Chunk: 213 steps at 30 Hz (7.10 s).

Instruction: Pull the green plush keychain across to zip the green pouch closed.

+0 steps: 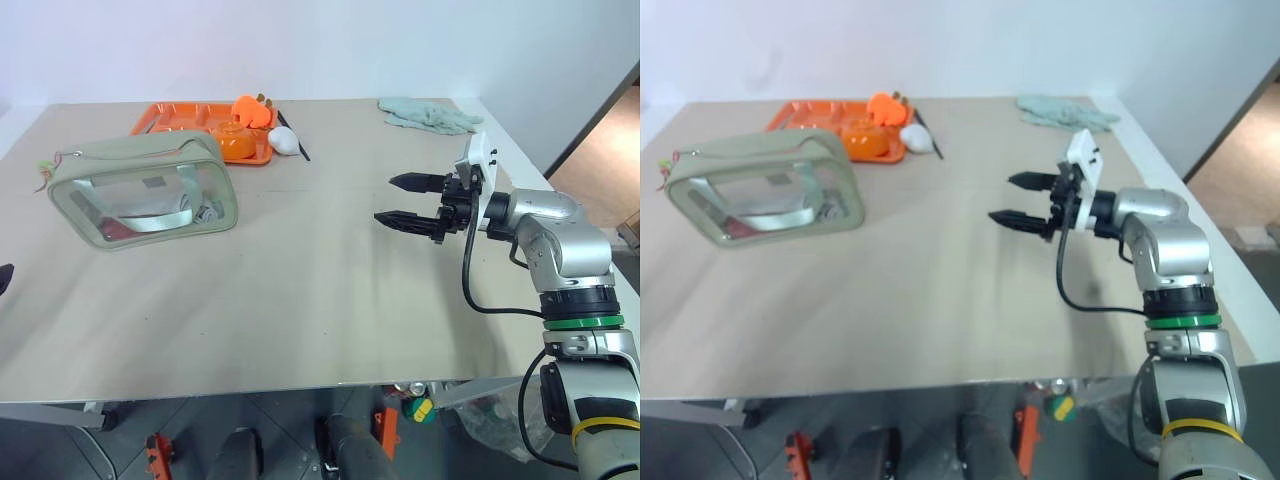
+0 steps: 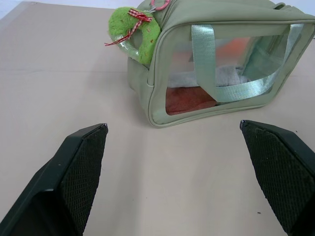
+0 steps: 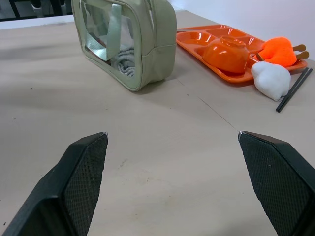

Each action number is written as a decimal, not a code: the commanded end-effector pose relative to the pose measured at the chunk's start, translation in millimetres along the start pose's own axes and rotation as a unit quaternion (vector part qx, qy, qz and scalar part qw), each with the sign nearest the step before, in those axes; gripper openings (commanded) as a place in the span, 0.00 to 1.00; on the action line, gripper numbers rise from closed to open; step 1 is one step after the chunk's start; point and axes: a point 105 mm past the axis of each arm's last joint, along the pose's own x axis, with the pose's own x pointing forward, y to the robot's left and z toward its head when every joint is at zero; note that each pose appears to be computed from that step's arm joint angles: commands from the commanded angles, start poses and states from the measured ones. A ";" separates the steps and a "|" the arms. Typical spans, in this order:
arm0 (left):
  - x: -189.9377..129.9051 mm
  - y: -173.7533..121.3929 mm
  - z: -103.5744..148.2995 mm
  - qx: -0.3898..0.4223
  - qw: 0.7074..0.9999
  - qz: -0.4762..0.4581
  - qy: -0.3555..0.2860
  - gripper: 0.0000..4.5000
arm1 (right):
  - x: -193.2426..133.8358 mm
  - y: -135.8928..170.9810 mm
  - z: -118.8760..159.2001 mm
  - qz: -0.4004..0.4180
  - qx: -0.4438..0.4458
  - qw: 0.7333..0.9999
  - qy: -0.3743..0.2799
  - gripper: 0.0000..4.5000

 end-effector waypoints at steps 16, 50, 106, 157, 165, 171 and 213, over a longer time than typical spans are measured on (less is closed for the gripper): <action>64.8 -78.3 78.9 0.106 0.975 -0.178 -0.076 0.99 | 11.2 4.5 7.7 0.010 -0.023 1.000 -0.001 0.97; 194.0 -107.8 63.6 0.396 0.826 -0.355 0.189 0.88 | 19.2 66.1 14.6 0.090 -0.045 0.995 0.014 0.98; 167.1 -270.9 61.9 0.457 0.677 -0.571 0.087 0.31 | -29.4 52.8 106.6 0.070 -0.011 0.980 -0.184 0.98; 57.4 -90.9 42.5 0.030 0.938 -0.338 0.074 0.99 | 84.0 101.9 20.7 0.171 -0.041 0.984 -0.017 0.98; 58.7 -102.2 41.0 0.028 0.934 -0.348 0.075 1.00 | 86.3 91.9 11.3 0.152 -0.039 0.988 -0.015 0.58; 59.1 -101.3 43.4 0.016 0.935 -0.346 0.071 1.00 | 79.3 98.1 9.0 0.175 -0.047 0.983 -0.012 0.17; 116.9 -109.7 -12.6 -0.037 0.945 -0.307 0.102 1.00 | 36.0 63.6 23.5 0.180 -0.084 0.980 0.013 0.01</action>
